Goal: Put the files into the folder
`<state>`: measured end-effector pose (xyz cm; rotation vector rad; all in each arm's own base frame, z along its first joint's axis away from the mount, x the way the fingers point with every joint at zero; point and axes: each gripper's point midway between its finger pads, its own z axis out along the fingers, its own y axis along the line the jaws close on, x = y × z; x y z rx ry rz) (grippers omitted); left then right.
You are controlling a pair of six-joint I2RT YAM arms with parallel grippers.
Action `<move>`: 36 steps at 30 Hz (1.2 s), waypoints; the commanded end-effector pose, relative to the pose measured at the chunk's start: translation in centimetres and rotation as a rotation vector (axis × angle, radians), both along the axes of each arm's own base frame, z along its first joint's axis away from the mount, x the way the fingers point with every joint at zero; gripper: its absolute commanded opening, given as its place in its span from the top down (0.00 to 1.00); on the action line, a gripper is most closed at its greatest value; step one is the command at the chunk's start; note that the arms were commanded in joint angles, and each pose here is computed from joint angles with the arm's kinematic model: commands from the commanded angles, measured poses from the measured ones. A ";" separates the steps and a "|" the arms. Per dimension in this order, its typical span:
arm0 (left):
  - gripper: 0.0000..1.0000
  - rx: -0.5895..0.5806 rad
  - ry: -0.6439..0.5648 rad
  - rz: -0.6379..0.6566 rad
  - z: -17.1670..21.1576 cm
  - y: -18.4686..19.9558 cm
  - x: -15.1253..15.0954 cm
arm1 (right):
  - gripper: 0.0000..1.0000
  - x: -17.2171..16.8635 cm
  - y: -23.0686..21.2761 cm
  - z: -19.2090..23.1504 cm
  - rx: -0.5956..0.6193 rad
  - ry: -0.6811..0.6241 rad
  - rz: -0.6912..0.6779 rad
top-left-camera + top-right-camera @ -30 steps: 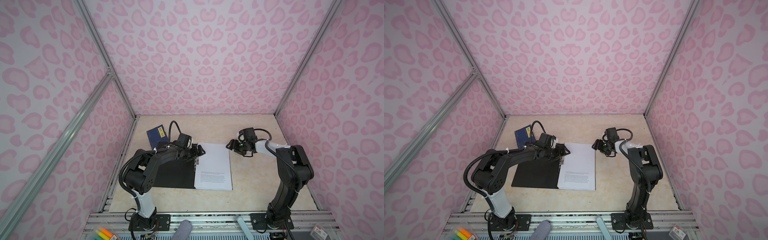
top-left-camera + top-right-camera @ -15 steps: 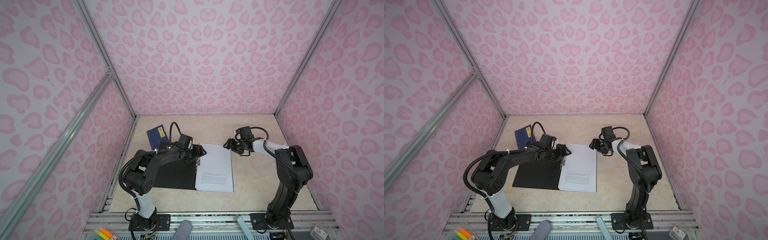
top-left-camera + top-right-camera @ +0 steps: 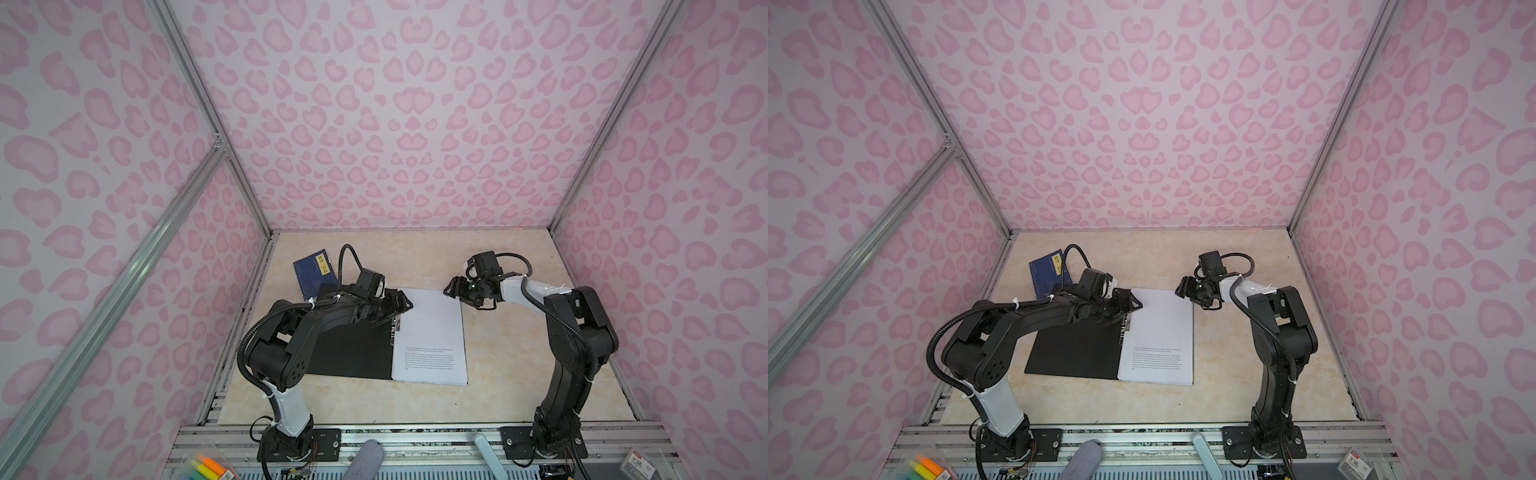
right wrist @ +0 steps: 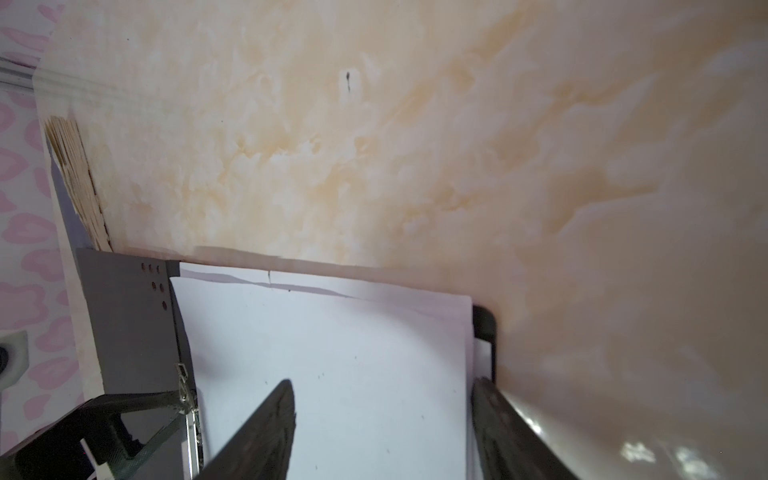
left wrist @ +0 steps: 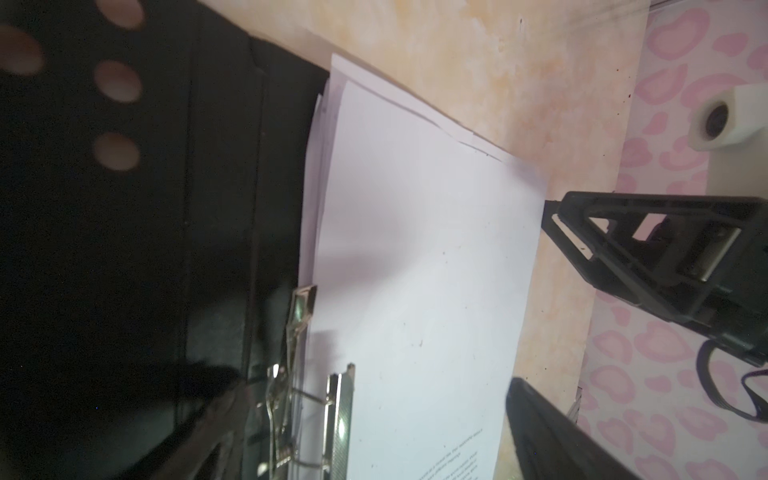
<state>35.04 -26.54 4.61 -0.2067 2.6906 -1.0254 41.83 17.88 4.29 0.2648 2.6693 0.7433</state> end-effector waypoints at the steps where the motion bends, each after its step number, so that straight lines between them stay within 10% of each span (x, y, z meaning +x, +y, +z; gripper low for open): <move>1: 0.02 0.049 0.099 0.009 -2.0 0.9 -1.8 | 0.32 -0.3 0.0 -0.6 -0.011 0.024 -0.006; 20: 0.02 0.028 0.046 -0.044 1.7 2.1 -3.9 | 0.27 -7.7 -2.8 0.3 -0.079 0.076 -0.038; 36: 0.02 0.112 0.156 -0.148 -2.2 5.5 -12.9 | 0.25 -16.7 -1.2 -1.8 -0.044 0.187 0.019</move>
